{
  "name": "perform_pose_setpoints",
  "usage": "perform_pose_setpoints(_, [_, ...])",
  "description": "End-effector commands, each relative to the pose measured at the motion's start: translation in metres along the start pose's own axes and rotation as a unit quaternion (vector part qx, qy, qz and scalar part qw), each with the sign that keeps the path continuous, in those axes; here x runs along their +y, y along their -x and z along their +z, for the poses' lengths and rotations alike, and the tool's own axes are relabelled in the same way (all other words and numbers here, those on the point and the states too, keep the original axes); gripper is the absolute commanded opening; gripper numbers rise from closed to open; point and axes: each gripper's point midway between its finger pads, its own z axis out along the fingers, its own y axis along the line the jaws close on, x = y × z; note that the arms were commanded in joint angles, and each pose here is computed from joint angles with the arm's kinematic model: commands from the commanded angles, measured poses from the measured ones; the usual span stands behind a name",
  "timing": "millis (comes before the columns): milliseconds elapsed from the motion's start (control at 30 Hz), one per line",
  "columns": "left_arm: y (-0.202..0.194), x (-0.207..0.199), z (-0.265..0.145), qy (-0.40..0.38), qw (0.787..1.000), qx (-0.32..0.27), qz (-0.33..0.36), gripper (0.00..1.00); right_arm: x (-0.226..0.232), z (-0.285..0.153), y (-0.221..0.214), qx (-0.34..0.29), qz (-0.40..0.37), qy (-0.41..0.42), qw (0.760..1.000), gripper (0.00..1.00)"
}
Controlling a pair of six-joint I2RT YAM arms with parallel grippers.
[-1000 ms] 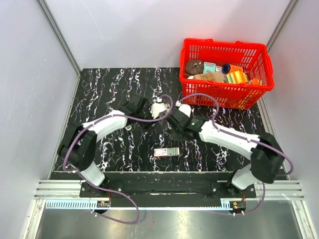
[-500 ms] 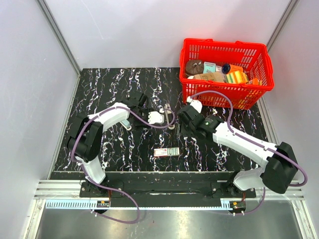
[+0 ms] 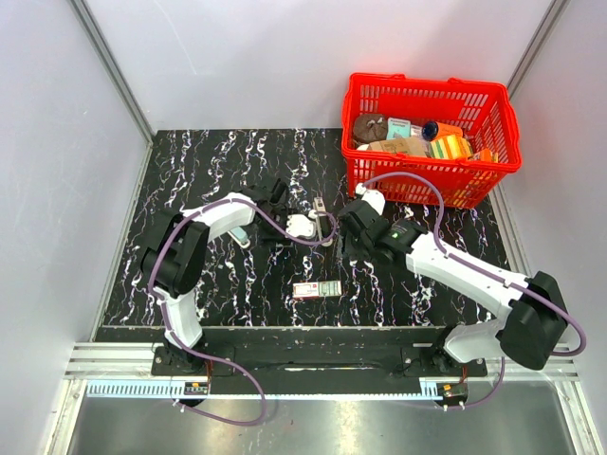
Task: Unload the staples from the stapler
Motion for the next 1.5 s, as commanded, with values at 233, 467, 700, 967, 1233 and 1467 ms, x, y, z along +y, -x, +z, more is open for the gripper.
perform_pose_setpoints(233, [0.02, 0.03, 0.003, 0.046, 0.998, -0.01, 0.035, 0.62, 0.003, -0.009, 0.013, -0.024, 0.011, 0.018, 0.999, 0.56])
perform_pose_setpoints(467, [0.018, 0.024, 0.007, 0.034, 0.999, -0.003, 0.037, 0.59, 0.003, -0.01, 0.014, -0.025, 0.012, 0.02, 0.999, 0.52])
perform_pose_setpoints(700, [0.008, 0.017, 0.009, 0.021, 0.999, 0.019, 0.033, 0.5, 0.002, -0.012, 0.013, -0.026, 0.013, 0.021, 0.999, 0.41])
perform_pose_setpoints(967, [0.007, 0.01, 0.01, 0.012, 1.0, 0.02, 0.02, 0.36, 0.002, -0.012, 0.013, -0.025, 0.013, 0.021, 0.999, 0.32])
perform_pose_setpoints(1233, [0.01, 0.007, 0.013, 0.008, 1.0, 0.012, 0.008, 0.39, 0.002, -0.013, 0.012, -0.023, 0.014, 0.024, 0.999, 0.31])
perform_pose_setpoints(1467, [0.009, 0.007, 0.014, 0.01, 1.0, 0.018, 0.012, 0.47, 0.003, -0.011, 0.012, -0.021, 0.013, 0.023, 0.999, 0.31])
